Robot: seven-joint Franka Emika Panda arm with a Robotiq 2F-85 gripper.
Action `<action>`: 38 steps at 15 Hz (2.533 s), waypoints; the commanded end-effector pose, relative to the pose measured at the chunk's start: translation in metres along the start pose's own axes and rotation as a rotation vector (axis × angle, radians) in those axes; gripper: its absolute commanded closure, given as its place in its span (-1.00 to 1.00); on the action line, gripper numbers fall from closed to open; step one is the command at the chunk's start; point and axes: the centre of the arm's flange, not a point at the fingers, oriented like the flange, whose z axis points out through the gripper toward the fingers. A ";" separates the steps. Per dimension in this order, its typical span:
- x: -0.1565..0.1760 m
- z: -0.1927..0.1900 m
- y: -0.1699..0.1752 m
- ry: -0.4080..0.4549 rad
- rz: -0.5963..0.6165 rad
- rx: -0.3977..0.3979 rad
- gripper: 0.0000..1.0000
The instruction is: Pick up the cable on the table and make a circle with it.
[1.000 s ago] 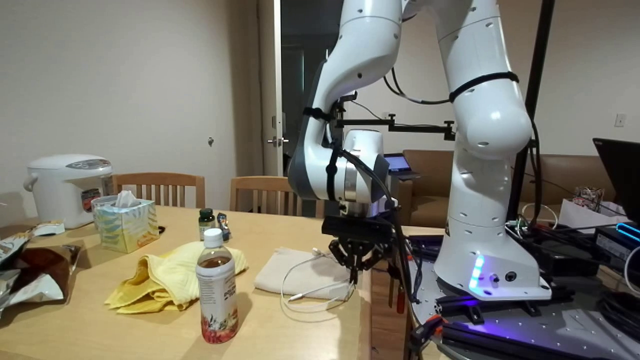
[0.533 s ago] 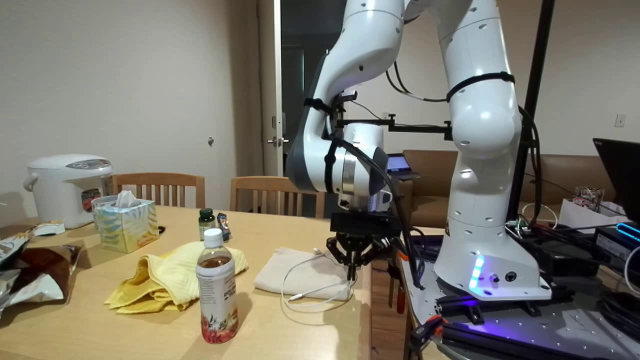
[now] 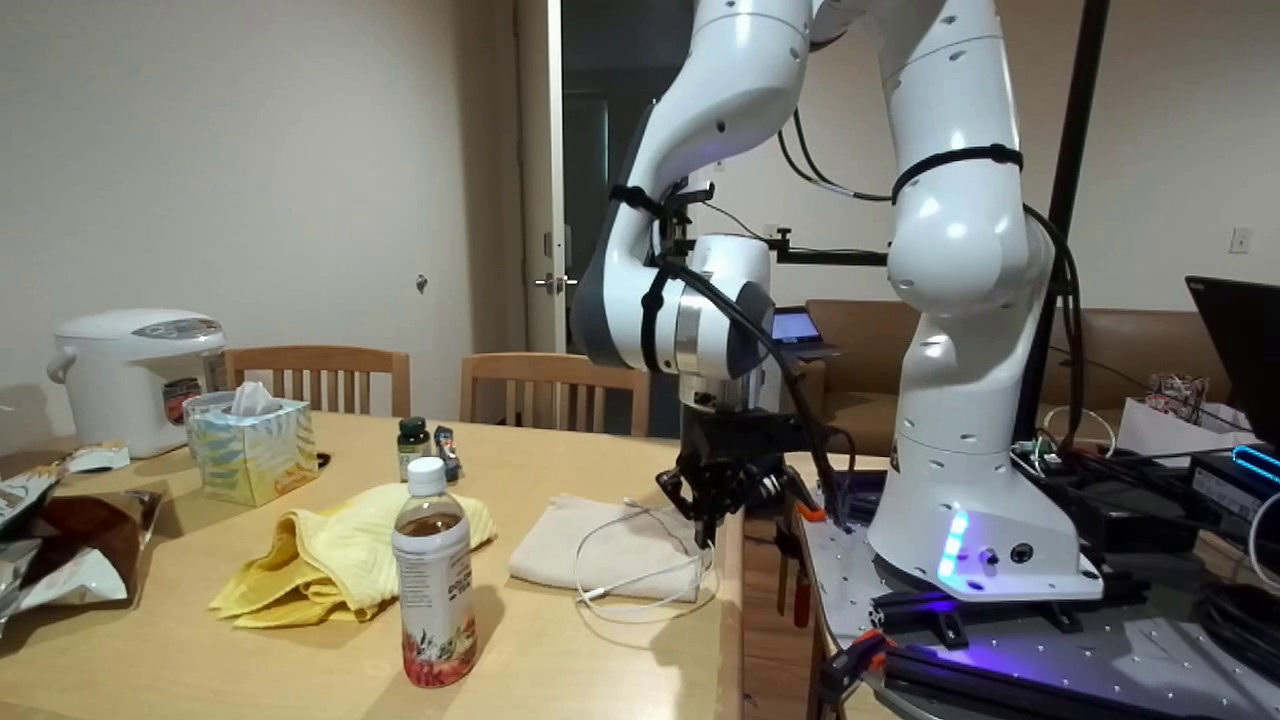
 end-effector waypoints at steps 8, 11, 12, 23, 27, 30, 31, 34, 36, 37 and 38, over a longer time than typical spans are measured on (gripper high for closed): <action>0.012 -0.052 -0.003 -0.040 -0.516 -0.098 0.99; 0.009 -0.055 -0.001 -0.060 -0.655 -0.136 0.99; 0.008 -0.057 -0.001 -0.064 -0.704 -0.144 0.99; 0.014 -0.043 0.007 -0.040 -0.997 -0.221 0.05; 0.015 -0.044 0.004 -0.041 -1.023 -0.208 -0.47; 0.013 -0.045 0.000 -0.038 -1.036 -0.179 -0.85; 0.013 -0.046 -0.003 -0.032 -1.044 -0.171 -0.95; 0.013 -0.048 -0.013 -0.026 -1.075 -0.158 -1.00; 0.014 -0.050 -0.019 -0.021 -1.094 -0.151 -1.00; 0.014 -0.051 -0.020 -0.020 -1.101 -0.151 -1.00; 0.015 -0.052 -0.022 -0.020 -1.103 -0.151 -1.00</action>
